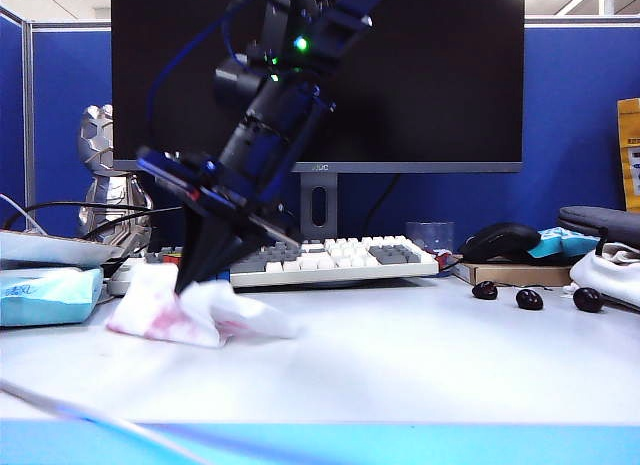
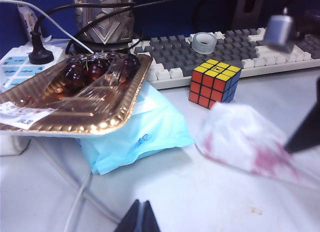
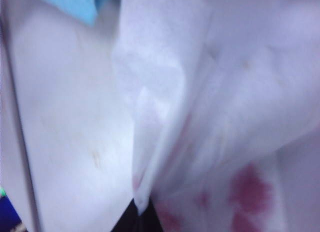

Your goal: Use the wet wipes on the table to wipe the cherry juice off the table, then put the wipes back on the table.

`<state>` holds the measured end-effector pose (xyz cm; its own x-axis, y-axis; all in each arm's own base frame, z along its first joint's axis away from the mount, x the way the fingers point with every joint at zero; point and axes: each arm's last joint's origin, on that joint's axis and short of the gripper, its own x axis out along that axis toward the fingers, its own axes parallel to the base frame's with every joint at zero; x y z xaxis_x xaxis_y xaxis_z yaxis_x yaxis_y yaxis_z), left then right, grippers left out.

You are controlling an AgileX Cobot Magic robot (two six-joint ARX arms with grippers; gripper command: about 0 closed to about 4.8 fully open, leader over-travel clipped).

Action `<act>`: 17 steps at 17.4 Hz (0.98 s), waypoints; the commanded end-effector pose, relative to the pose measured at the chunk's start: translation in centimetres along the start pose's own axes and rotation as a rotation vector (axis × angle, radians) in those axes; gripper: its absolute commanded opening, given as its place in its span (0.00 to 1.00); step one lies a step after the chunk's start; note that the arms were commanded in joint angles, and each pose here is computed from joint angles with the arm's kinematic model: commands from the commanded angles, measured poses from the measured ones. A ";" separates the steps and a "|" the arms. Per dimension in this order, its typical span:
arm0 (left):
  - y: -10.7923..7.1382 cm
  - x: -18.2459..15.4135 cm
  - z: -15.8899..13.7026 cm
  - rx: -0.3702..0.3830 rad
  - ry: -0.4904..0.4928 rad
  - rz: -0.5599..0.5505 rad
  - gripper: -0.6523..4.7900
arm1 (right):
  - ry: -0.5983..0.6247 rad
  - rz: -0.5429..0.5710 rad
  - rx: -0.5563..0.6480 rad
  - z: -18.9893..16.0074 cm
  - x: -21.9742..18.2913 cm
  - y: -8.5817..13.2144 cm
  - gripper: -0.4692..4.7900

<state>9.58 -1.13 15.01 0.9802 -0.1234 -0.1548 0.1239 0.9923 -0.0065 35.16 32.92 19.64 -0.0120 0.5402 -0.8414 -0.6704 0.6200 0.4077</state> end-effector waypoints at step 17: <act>0.0 0.0 -0.1 -0.004 0.008 -0.002 0.12 | 0.477 -0.670 0.065 -4.7 -2.3 -4.9 0.09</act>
<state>9.58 -1.13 15.00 0.9801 -0.1238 -0.1552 0.1243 0.9922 -0.0065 34.13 26.73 17.73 0.0435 -0.2621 -0.9641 -0.6302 0.7416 -0.2301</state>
